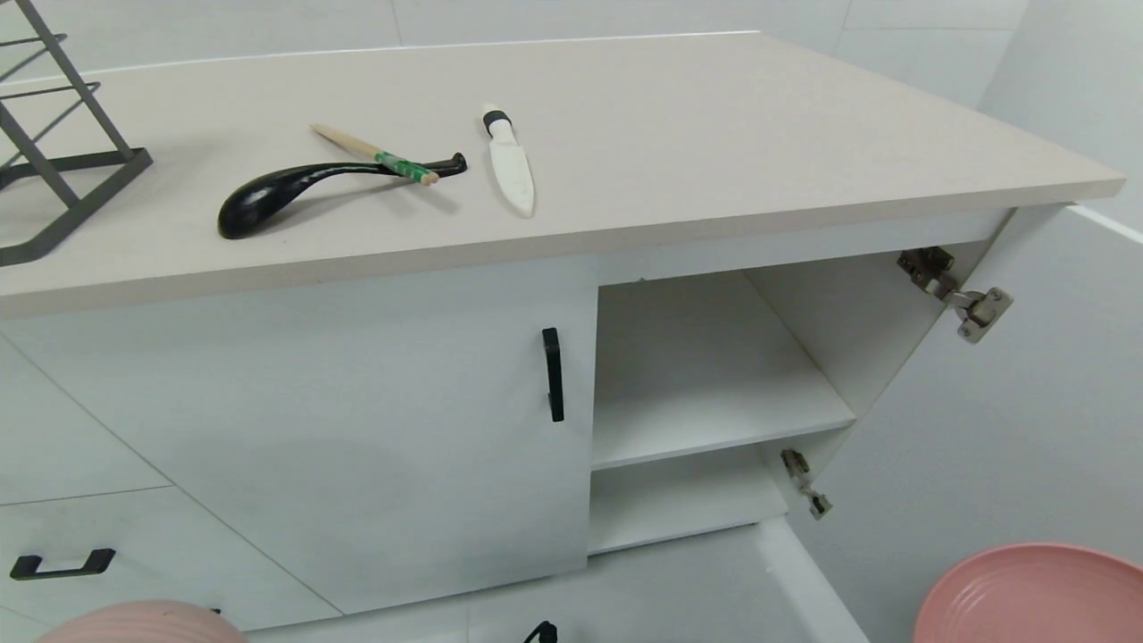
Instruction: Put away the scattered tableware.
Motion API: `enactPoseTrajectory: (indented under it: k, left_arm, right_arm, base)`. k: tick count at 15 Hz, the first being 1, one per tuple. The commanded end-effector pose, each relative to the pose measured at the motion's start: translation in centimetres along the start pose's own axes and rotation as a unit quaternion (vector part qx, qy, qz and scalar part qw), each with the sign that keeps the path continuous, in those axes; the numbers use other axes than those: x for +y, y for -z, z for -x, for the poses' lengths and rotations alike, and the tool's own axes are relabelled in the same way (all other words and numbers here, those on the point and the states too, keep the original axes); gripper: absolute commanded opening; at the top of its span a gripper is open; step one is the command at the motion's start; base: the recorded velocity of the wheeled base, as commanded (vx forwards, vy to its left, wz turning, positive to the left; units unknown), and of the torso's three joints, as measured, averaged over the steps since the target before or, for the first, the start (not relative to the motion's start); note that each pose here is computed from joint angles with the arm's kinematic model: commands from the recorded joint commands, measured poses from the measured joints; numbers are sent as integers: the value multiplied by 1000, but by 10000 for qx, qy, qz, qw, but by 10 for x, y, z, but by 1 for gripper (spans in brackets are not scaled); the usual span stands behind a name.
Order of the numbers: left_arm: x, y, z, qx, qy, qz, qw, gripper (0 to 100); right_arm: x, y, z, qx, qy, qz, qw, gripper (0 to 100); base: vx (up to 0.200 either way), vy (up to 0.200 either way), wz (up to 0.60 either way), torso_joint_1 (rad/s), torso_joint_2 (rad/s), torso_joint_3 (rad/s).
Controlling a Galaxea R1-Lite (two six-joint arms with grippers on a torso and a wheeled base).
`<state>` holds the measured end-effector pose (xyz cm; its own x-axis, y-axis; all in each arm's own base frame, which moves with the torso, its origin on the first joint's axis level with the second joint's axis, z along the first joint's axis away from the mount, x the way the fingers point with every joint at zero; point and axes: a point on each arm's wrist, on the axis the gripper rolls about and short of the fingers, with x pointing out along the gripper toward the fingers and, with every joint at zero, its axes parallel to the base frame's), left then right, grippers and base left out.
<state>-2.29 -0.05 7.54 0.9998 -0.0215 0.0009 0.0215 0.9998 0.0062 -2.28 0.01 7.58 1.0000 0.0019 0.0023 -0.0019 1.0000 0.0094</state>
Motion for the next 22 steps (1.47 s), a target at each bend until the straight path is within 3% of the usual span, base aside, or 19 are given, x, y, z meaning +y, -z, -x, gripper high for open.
enactPoseTrajectory:
  k: [1,4,22]
  left_arm:
    - [0,0,0,20,0,1,10000,0]
    - [0,0,0,4,0,8,10000,0]
    - [0,0,0,4,-8,0,10000,0]
  right_arm:
    - [0,0,0,-4,-6,8,10000,0]
    - [0,0,0,-4,-6,8,10000,0]
    - [0,0,0,12,-21,54,10000,0]
  base:
    - [0,-200,0,2,2,27]
    - [0,-200,0,4,2,9]
    - [11,0,0,0,0,0]
